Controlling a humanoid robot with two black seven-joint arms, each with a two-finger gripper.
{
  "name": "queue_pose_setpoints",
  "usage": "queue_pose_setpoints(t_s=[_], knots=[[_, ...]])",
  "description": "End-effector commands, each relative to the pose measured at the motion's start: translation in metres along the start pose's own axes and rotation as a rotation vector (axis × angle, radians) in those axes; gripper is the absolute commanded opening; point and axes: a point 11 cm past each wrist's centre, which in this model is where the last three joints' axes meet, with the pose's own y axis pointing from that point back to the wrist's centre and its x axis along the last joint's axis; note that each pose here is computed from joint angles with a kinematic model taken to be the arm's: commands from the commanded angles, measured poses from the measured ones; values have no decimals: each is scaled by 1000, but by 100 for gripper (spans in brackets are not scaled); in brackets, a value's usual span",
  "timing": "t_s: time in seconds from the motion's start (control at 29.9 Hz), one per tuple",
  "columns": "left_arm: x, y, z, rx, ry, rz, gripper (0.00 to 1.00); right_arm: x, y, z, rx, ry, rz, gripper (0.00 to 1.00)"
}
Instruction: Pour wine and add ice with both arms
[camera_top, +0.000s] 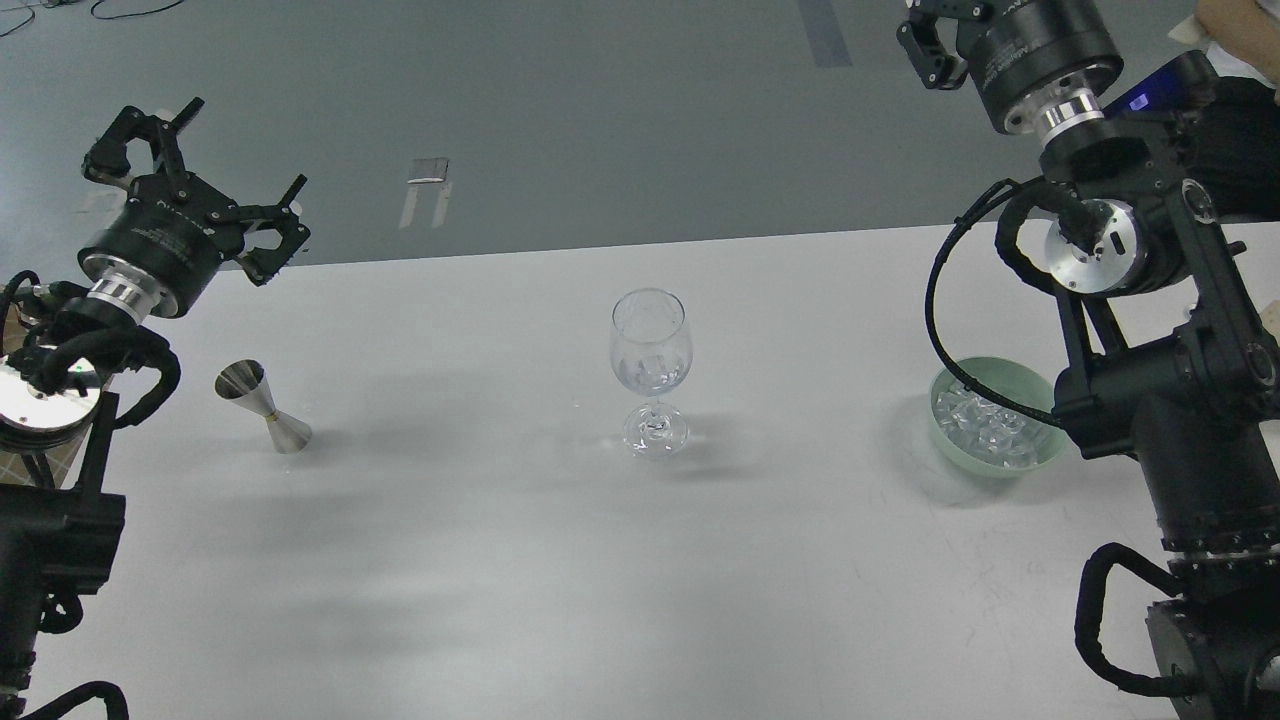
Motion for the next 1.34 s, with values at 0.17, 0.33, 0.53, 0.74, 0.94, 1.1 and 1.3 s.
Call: queue_pose_setpoints(t_s=[0.17,0.33,0.53,0.74,0.94,1.1,1.3], knots=[[12,0,-6,3,31,37,98,54,8,22,-30,-207,161,100],[11,0,-6,0,32,35,98,81,16,31,-20,-351,237,100],[10,-2,-5,-61,-6,43,98,82,19,42,-34,-410,220,100],[13,-8,-2,-50,-210,92,98,77,20,45,-36,-407,151,100],[6,-24,0,-68,-263,84,98,82,34,54,-47,-408,158,100],[1,-36,0,-104,-356,77,98,80,37,44,-16,-406,141,100],[-1,-37,-3,-103,-349,72,98,87,38,31,30,-414,155,100]])
